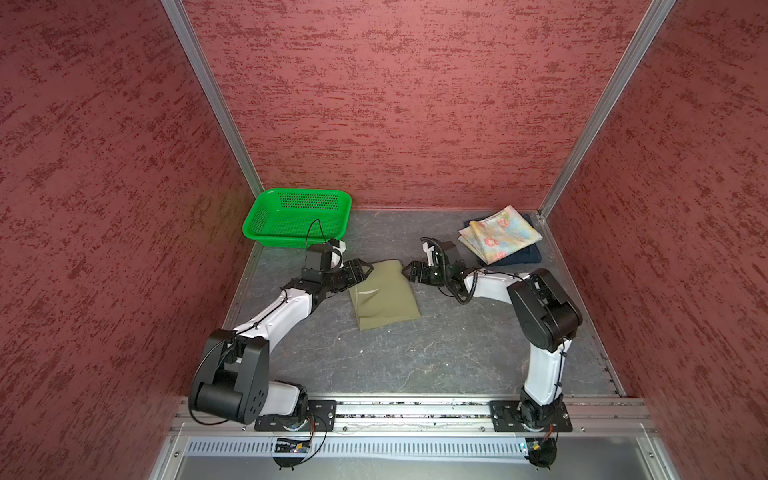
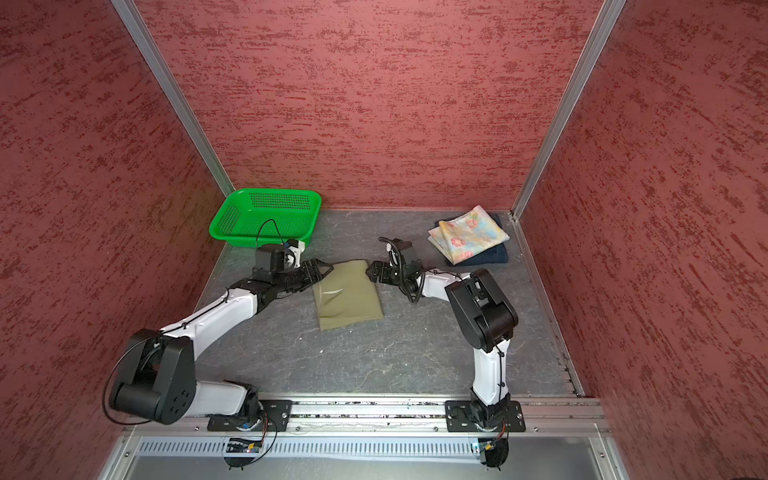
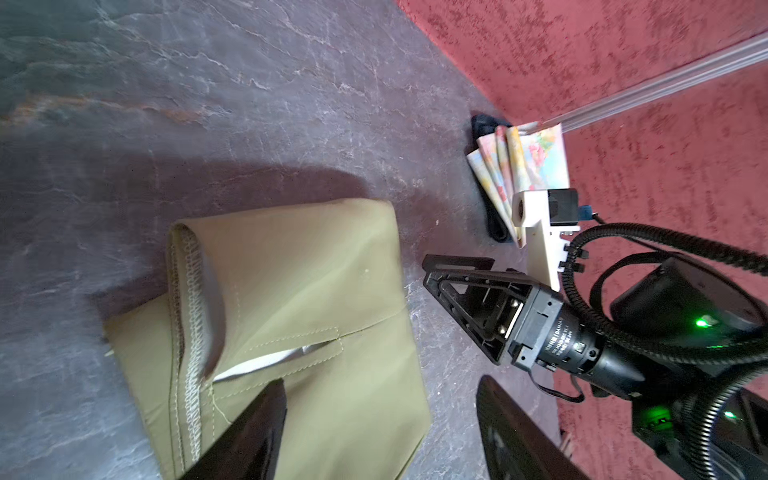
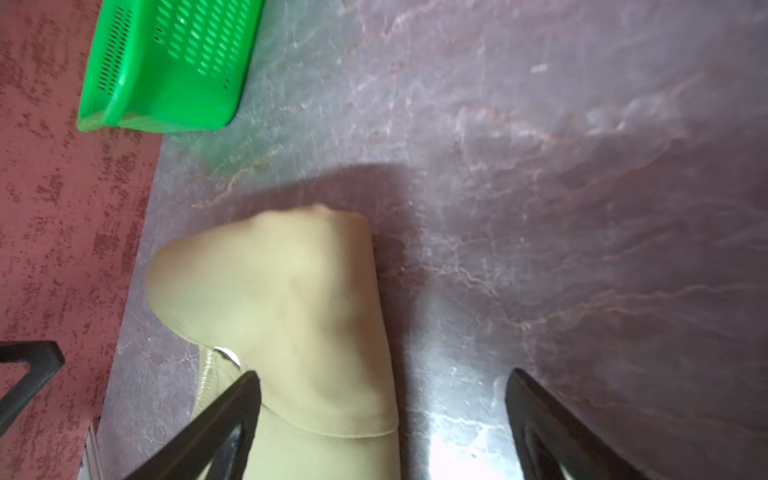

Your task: Fold and stack the skirts

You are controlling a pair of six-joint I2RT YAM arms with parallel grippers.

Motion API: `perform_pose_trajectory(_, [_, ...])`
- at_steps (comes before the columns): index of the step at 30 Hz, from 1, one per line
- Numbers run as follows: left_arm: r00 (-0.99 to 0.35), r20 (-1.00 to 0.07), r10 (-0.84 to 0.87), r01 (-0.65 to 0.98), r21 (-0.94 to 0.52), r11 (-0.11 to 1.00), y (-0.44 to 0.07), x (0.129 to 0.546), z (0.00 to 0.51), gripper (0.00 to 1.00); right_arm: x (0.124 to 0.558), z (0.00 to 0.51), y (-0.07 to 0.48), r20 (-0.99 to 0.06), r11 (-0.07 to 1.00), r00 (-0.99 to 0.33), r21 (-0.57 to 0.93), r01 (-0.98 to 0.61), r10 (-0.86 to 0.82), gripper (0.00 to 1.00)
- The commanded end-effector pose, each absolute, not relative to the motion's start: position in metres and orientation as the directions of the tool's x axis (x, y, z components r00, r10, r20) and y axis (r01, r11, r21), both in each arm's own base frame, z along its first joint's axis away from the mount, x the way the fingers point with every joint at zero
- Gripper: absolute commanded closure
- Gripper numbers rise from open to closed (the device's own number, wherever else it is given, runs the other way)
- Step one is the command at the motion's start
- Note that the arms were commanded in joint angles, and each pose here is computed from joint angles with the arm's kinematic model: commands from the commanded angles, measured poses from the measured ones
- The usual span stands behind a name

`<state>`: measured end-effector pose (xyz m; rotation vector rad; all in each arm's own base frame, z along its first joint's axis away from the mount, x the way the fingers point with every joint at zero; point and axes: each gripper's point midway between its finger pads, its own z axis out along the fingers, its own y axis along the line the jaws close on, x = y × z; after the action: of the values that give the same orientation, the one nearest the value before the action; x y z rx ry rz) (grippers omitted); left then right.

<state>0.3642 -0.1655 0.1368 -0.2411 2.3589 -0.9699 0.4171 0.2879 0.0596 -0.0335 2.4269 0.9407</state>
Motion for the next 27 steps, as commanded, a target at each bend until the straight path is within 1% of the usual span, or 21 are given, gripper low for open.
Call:
perform_pose_trajectory(1, [-0.855,-0.410,-0.316,0.004,-0.616,0.787,-0.165,0.365,0.105,0.29,0.417,0.055,0.296,-0.470,0.727,-0.867,0.651,-0.217,0.163,0.07])
perform_pose_trajectory(3, [-0.865,-0.391,-0.313,-0.033,-0.579,0.815,-0.159,0.368,0.090,0.31,0.416,0.050,0.299,-0.458,0.723,-0.875,0.657,-0.215,0.156,0.07])
perform_pose_trajectory(6, [-0.874,-0.379,-0.304,-0.092,-0.484,0.870,-0.138,0.368,0.062,0.35,0.415,0.043,0.301,-0.442,0.720,-0.887,0.660,-0.217,0.138,0.07])
perform_pose_trajectory(9, [-0.884,-0.343,-0.316,-0.136,-0.459,0.878,-0.123,0.371,0.037,0.39,0.413,0.035,0.303,-0.424,0.722,-0.898,0.657,-0.216,0.116,0.06])
perform_pose_trajectory(11, [-0.892,-0.318,-0.322,-0.153,-0.457,0.876,-0.121,0.372,0.024,0.43,0.411,0.028,0.304,-0.409,0.725,-0.907,0.655,-0.216,0.099,0.06])
perform_pose_trajectory(15, [-0.907,-0.275,-0.319,-0.180,-0.434,0.883,-0.121,0.370,0.001,0.57,0.406,0.012,0.309,-0.363,0.719,-0.930,0.663,-0.208,0.065,0.06])
perform_pose_trajectory(17, [-0.913,-0.251,-0.322,-0.190,-0.435,0.880,-0.123,0.368,-0.007,0.70,0.404,0.002,0.309,-0.334,0.725,-0.941,0.661,-0.194,0.053,0.06])
perform_pose_trajectory(20, [-0.920,-0.231,-0.317,-0.204,-0.409,0.889,-0.123,0.366,-0.014,0.81,0.398,-0.011,0.308,-0.299,0.734,-0.953,0.657,-0.174,0.042,0.06])
perform_pose_trajectory(22, [-0.922,-0.218,-0.321,-0.213,-0.409,0.888,-0.124,0.365,-0.018,0.87,0.391,-0.020,0.310,-0.264,0.721,-0.964,0.675,-0.156,0.039,0.06])
perform_pose_trajectory(24, [-0.925,-0.209,-0.318,-0.212,-0.411,0.887,-0.126,0.364,-0.021,0.96,0.384,-0.029,0.313,-0.236,0.698,-0.971,0.702,-0.139,0.044,0.06])
perform_pose_trajectory(25, [-0.926,-0.205,-0.316,-0.212,-0.410,0.887,-0.127,0.364,-0.022,1.00,0.383,-0.033,0.315,-0.227,0.689,-0.973,0.713,-0.133,0.047,0.07])
perform_pose_trajectory(27, [-0.929,-0.198,-0.314,-0.213,-0.408,0.888,-0.129,0.363,-0.025,1.00,0.381,-0.039,0.318,-0.221,0.670,-0.974,0.732,-0.126,0.057,0.09])
